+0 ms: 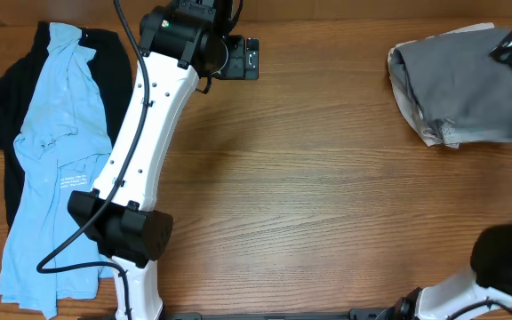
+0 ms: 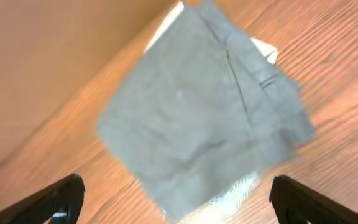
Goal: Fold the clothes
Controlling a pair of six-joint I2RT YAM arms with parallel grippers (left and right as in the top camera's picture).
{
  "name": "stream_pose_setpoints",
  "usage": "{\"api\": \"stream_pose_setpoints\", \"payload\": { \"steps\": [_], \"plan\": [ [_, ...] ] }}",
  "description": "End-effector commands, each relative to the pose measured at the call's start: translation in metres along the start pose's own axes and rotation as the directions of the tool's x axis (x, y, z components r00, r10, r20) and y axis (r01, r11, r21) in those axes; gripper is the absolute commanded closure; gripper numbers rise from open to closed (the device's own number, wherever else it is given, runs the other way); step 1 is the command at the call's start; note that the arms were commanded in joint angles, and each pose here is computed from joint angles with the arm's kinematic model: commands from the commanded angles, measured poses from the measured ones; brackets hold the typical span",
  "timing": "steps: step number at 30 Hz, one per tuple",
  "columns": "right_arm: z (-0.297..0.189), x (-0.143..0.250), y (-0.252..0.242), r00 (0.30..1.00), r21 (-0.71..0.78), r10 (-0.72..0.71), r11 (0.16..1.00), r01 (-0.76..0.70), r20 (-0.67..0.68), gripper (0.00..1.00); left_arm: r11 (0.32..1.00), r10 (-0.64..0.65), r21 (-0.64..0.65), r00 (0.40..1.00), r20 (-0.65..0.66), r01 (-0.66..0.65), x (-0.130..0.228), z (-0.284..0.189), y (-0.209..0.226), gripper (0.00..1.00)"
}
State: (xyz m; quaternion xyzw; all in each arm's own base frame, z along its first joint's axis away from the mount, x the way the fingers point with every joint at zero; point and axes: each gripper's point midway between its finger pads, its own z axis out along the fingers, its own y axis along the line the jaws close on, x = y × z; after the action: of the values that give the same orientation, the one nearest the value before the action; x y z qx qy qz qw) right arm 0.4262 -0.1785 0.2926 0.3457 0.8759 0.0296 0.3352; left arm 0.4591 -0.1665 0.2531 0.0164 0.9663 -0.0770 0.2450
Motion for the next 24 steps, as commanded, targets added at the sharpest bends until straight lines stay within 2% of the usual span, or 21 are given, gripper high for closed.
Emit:
{"api": "stream_pose_setpoints", "payload": {
  "steps": [1,6,10,19,24],
  "plan": [
    [-0.045,-0.011,0.007,0.997,-0.007,-0.035,0.999,0.035,0.065,0.00,1.000,0.008,0.009,1.000,0.012,-0.008,-0.003,-0.003,-0.002,0.00],
    [-0.063,0.001,0.008,0.999,-0.017,-0.033,0.999,0.034,0.042,0.00,1.000,0.008,0.009,1.000,0.012,-0.008,-0.003,-0.003,-0.002,0.00],
    [-0.079,0.021,0.037,0.998,-0.146,-0.059,0.988,0.057,-0.014,0.00,1.000,0.008,0.009,1.000,0.012,-0.008,-0.003,-0.003,-0.002,0.00],
    [-0.186,0.071,0.097,0.985,-0.413,-0.164,0.894,0.171,0.052,0.00,1.000,0.009,0.009,1.000,0.012,-0.009,-0.003,-0.003,-0.002,0.00],
    [-0.238,0.097,0.097,0.989,-0.477,-0.133,0.866,0.149,0.068,0.00,1.000,0.008,0.009,1.000,0.012,-0.008,-0.003,-0.003,-0.002,0.00]
  ]
}}
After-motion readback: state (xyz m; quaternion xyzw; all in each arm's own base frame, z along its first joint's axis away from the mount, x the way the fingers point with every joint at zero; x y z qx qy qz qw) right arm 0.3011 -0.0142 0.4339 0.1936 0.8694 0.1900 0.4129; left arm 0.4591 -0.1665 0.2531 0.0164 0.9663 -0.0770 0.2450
